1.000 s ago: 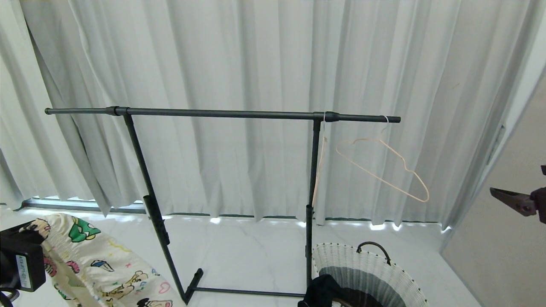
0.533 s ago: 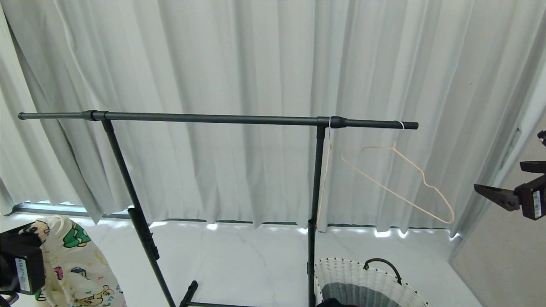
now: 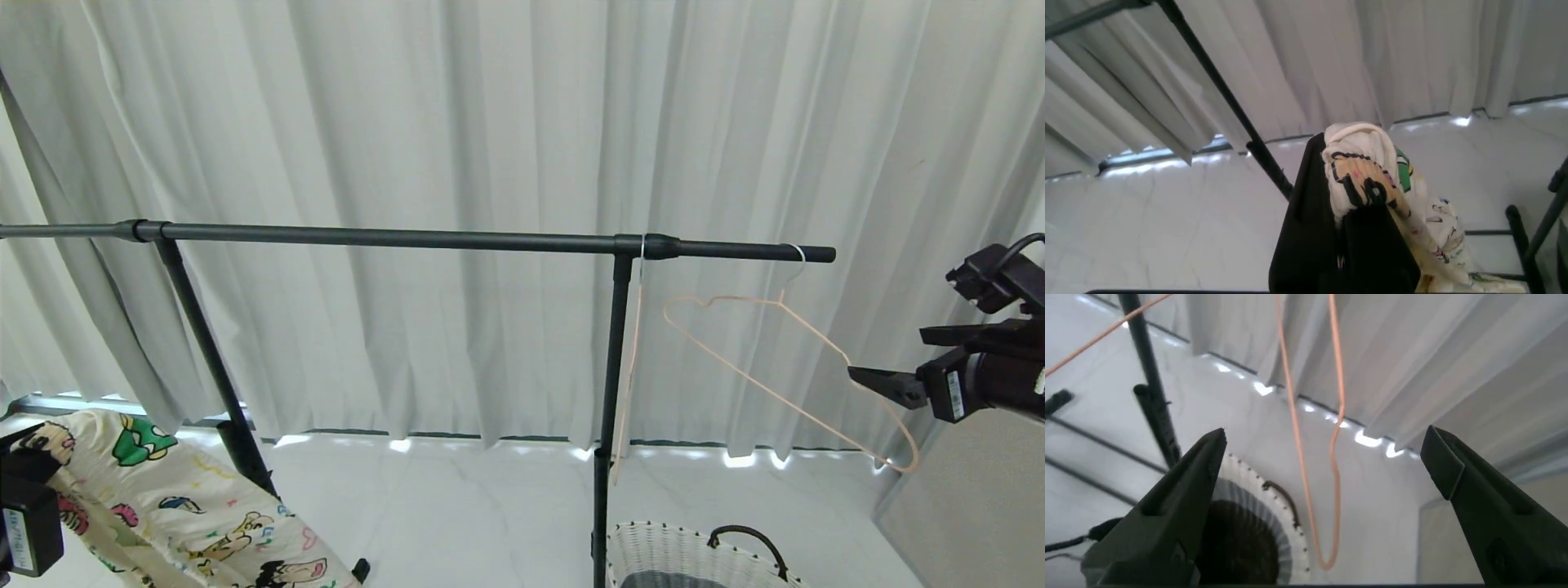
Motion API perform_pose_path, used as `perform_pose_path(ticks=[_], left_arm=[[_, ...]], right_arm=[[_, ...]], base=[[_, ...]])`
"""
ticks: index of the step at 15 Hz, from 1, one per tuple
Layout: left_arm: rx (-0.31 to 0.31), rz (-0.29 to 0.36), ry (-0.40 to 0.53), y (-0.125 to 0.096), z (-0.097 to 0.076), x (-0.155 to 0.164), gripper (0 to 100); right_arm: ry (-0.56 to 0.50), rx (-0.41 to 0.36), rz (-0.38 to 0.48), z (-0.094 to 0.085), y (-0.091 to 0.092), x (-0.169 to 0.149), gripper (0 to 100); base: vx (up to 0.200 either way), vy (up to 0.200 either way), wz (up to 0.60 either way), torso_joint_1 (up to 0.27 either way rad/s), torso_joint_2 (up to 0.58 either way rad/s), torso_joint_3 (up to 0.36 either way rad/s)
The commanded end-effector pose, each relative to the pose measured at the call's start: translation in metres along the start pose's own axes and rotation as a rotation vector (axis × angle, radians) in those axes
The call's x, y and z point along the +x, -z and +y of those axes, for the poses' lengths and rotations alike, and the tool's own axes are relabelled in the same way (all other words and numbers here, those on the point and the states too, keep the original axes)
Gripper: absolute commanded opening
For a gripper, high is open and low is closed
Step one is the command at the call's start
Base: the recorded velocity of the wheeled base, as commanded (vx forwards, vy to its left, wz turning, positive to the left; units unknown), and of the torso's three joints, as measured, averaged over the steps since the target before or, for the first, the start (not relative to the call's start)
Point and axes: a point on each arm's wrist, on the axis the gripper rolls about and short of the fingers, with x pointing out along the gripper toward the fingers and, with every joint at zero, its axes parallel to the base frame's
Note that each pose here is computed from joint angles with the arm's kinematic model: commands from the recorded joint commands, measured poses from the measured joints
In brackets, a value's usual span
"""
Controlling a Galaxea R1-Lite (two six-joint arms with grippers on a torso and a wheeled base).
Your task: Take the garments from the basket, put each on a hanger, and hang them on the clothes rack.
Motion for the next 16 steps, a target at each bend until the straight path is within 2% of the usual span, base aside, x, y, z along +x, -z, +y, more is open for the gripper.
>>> perform_pose_path(ticks=[1, 2, 4, 6, 10, 13, 16], left_arm=[[-0.001, -0.031, -0.014, -0.001, 0.001, -0.008, 0], [0.0, -0.038, -0.016, -0.001, 0.001, -0.009, 0], [0.045, -0.038, -0.064, 0.0, 0.002, -0.014, 0], [0.04, -0.068, -0.076, 0.002, 0.001, -0.022, 0], [0.038, -0.071, -0.077, 0.003, 0.001, -0.023, 0], [0.04, -0.07, -0.076, 0.003, 0.001, -0.023, 0], [0.046, -0.067, -0.077, 0.001, 0.002, -0.021, 0]], right_arm=[[-0.042, 0.025, 0.075, -0.002, 0.011, 0.028, 100], [-0.043, 0.028, 0.084, -0.003, 0.012, 0.032, 100], [-0.051, 0.044, 0.134, -0.01, 0.017, 0.059, 100], [-0.053, 0.049, 0.158, -0.016, 0.019, 0.078, 100], [-0.061, 0.069, 0.164, -0.033, 0.019, 0.113, 100], [-0.101, 0.099, 0.149, -0.049, 0.024, 0.121, 100], [-0.138, 0.111, 0.143, -0.053, 0.028, 0.124, 100]], base=[[0.0, 0.0, 0.0, 0.0, 0.0, 0.0], [0.0, 0.0, 0.0, 0.0, 0.0, 0.0], [0.0, 0.0, 0.0, 0.0, 0.0, 0.0], [0.0, 0.0, 0.0, 0.0, 0.0, 0.0], [0.0, 0.0, 0.0, 0.0, 0.0, 0.0], [0.0, 0.0, 0.0, 0.0, 0.0, 0.0], [0.0, 0.0, 0.0, 0.0, 0.0, 0.0]])
